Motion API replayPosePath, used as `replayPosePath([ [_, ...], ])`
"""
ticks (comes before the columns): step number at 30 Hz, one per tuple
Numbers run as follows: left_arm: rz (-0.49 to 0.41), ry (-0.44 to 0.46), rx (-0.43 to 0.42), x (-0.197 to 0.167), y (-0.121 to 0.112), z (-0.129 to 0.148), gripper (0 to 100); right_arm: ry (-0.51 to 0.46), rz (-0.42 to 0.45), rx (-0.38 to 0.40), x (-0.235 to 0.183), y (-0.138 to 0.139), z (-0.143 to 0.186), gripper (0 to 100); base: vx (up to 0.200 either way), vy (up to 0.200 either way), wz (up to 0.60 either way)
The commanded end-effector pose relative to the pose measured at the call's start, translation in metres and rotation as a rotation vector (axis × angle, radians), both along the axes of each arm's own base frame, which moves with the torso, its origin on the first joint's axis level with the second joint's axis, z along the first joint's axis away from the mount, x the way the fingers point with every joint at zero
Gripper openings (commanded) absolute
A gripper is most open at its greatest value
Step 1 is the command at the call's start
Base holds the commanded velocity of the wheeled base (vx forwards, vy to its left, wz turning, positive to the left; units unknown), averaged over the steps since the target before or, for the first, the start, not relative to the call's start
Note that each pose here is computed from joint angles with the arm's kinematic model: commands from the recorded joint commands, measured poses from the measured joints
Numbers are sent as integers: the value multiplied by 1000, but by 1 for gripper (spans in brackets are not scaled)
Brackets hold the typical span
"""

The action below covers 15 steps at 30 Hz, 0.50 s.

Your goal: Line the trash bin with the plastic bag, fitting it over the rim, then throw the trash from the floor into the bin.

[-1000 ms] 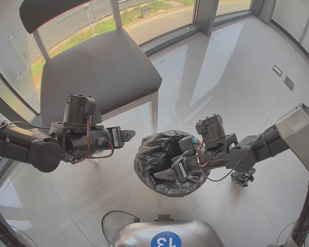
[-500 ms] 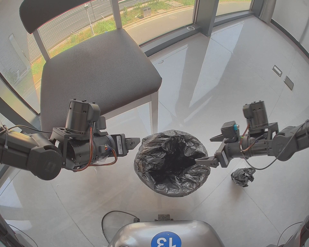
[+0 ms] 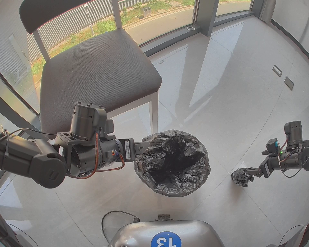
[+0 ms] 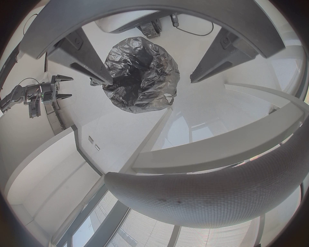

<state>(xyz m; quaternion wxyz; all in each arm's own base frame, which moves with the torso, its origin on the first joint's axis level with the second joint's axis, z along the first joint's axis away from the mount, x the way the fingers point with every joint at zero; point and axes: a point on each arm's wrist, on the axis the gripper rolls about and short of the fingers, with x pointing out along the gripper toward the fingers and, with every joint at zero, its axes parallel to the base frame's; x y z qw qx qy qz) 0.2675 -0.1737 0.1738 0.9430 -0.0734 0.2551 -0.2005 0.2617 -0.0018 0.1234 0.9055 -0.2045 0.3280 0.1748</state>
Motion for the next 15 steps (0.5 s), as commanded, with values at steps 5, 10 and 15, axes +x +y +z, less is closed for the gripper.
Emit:
replayPosePath([
  [5,-12,10,6,-2,-3,-4,100,100,-144,-19,1,-33,-31,100,0,0,0],
  [10,-15,11,6,-2,-4,-5,100,149,-161,-14,13,-40,-57,100,0,0,0],
  [15,-15,19,10,-1,-5,-8,100,240,-164,-11,20,-42,-84,100,0,0,0],
])
